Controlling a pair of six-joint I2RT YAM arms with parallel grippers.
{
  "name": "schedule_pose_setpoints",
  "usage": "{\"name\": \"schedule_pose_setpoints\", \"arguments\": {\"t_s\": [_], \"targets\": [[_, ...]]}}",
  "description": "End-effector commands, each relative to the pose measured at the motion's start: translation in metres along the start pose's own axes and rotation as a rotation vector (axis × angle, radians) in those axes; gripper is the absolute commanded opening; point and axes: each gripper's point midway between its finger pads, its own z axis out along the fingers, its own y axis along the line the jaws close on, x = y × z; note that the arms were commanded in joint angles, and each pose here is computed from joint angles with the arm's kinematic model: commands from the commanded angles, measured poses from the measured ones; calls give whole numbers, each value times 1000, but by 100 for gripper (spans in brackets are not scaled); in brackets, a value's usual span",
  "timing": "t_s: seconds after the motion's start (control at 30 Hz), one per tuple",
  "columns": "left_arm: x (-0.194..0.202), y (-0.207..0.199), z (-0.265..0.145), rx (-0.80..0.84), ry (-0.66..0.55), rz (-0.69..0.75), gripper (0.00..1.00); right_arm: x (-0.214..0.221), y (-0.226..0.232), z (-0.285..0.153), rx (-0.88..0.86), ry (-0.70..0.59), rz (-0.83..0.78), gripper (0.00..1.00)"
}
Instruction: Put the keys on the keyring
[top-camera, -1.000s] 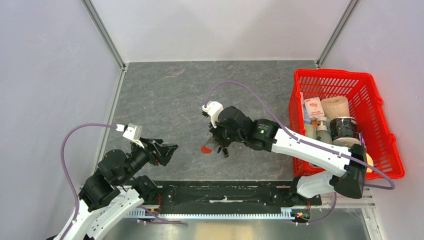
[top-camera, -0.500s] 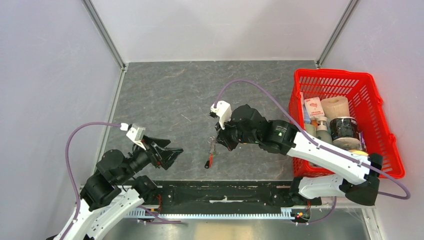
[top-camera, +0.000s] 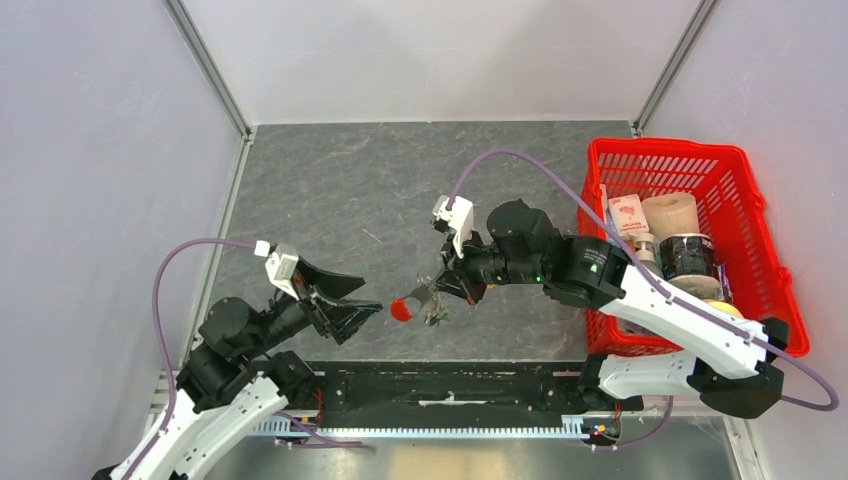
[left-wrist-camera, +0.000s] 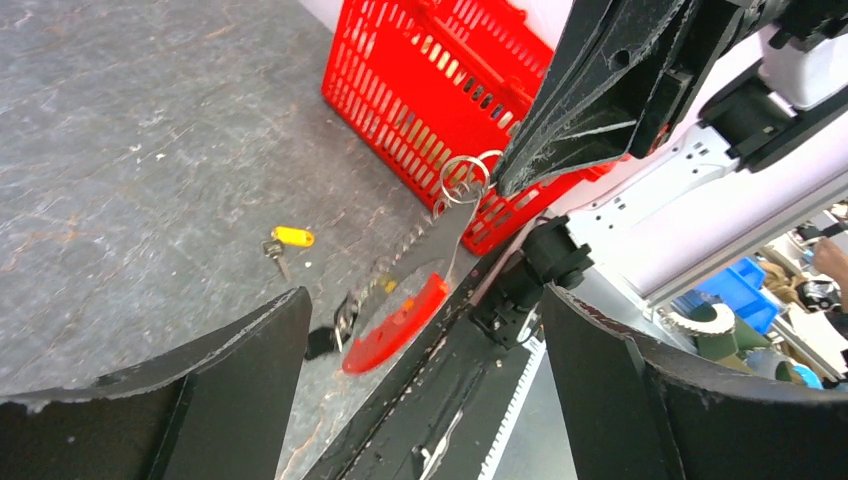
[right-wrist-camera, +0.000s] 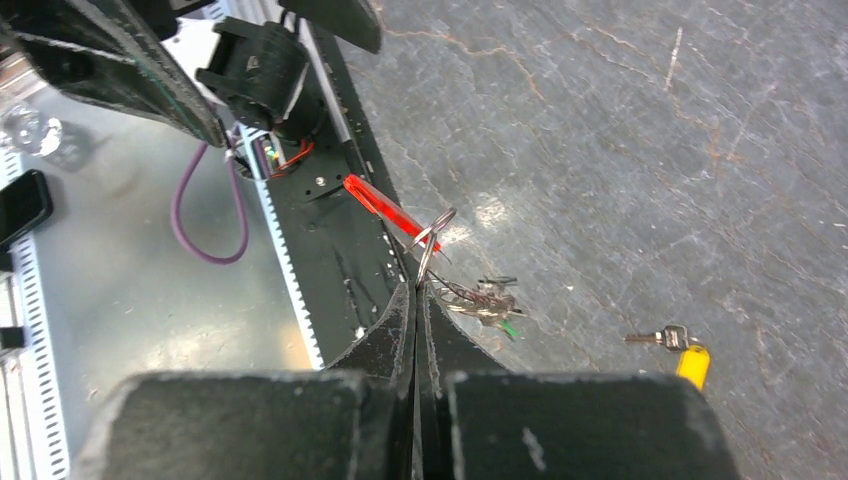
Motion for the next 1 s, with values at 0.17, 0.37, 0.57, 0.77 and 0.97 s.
{"name": "schedule_pose_setpoints", "arguments": {"t_s": [0.17, 0.37, 0.57, 0.77, 0.97], "targets": [[-20, -32, 13, 187, -98, -38, 92, -37, 38, -34, -167, -98, -47, 0], [-29, -47, 12, 286, -154, -19, 92, -40, 52, -46, -235, -94, -60, 0], [-34, -62, 11, 387, -198, -23, 92, -44, 62, -51, -288, -95, -58, 0], [-37, -71, 10, 447, -212, -30, 91, -48, 66, -54, -305, -101, -58, 0], [-35, -72, 14, 468, -207, -42, 89, -52, 73, -55, -344, -107, -58, 0]]}}
